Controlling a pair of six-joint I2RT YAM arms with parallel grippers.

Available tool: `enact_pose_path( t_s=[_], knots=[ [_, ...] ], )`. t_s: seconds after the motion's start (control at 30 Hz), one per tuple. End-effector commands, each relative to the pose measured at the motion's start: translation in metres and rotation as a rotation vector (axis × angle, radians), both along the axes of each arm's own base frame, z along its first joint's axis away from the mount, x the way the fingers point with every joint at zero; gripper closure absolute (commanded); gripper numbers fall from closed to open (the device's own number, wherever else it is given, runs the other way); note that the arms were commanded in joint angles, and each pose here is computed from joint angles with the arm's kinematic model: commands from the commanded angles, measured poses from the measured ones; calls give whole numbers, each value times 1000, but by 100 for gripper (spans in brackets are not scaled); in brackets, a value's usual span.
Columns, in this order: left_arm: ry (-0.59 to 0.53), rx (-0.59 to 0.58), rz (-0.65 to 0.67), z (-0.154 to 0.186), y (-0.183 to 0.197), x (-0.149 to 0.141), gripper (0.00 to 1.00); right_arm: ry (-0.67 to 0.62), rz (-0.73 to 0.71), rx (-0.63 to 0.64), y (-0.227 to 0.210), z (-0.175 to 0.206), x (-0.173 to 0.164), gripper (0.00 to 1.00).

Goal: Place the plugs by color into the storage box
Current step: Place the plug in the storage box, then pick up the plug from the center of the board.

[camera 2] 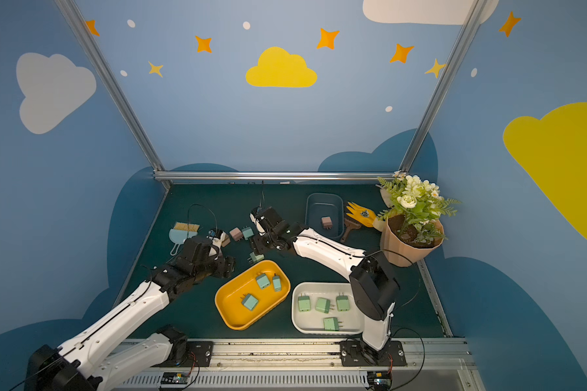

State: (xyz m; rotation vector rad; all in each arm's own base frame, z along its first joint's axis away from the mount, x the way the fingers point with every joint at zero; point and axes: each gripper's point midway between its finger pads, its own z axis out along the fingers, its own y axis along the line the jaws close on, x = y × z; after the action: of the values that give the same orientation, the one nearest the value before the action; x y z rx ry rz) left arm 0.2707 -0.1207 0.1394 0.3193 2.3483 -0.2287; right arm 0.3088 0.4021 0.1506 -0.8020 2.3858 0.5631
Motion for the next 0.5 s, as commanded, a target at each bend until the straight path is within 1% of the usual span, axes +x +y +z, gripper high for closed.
enact_pose_path(
  t_s=[0.0,0.1,0.23,0.3,0.37,0.47],
  knots=[
    [-84,-2,-85,13,-9,6,17,90,-4,-71,-3,-13,-3,26],
    [-103,-9,-81,14,-6,6,17,151,17,-114,2,-22,-2,26],
    [-142,-31,-119,15,-10,2,17,224,35,-187,5,-39,-3,26],
    [-161,-37,-154,17,-13,-1,17,246,48,-218,6,-47,-3,26],
    [-177,-40,-215,17,-18,-6,17,265,51,-241,5,-57,-2,26],
    [-196,-45,-237,19,-20,-10,17,292,62,-245,9,-67,-5,26]
  ],
)
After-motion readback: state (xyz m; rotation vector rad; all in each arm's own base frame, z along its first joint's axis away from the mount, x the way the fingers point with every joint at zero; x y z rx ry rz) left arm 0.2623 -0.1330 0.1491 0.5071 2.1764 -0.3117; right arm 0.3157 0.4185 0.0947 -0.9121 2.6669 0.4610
